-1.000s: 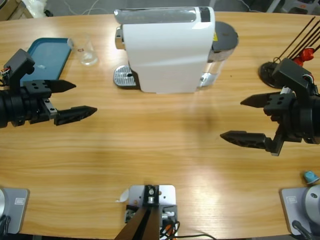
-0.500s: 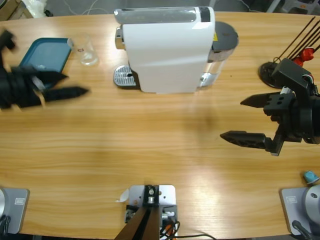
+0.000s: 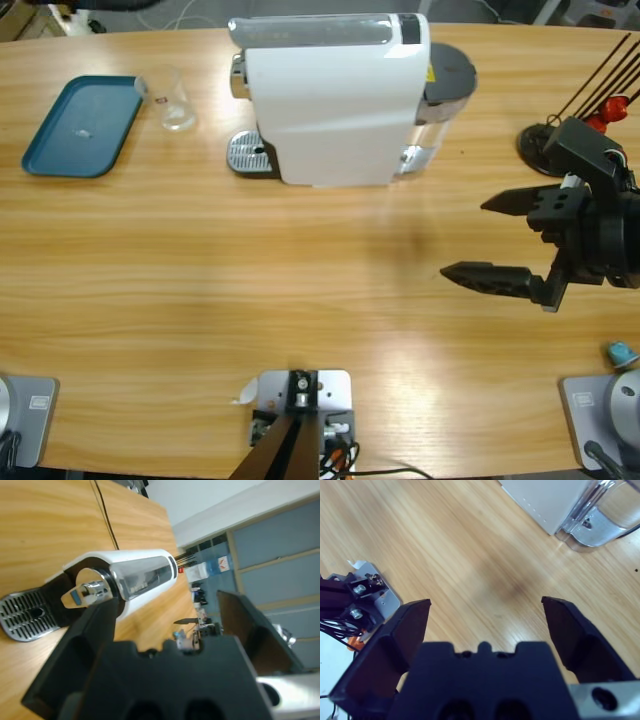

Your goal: Pour coffee

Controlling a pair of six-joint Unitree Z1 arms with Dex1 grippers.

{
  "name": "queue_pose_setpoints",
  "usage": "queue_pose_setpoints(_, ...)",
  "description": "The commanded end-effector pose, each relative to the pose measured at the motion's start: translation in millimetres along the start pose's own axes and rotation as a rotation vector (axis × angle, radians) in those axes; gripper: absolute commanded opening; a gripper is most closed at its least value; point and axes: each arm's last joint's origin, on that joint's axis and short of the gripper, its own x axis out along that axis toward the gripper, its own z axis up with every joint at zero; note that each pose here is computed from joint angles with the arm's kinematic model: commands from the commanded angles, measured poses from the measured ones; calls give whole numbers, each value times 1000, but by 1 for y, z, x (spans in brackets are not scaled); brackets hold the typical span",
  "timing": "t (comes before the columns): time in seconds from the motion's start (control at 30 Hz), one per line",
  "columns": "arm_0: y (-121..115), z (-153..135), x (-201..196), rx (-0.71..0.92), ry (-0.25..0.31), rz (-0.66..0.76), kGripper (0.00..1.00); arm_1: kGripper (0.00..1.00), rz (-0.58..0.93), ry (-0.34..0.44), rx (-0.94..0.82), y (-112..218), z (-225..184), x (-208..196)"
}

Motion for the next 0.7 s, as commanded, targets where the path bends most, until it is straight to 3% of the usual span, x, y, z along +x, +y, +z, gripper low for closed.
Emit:
queue_pose_setpoints(0.03,37,7,23,-167,68,13,833,982,-5,22,-7,0,-9,4)
queue_pose_setpoints(0.7,52,9,53,-249,121,25,812,982,-6,4,-11,1,-12,0)
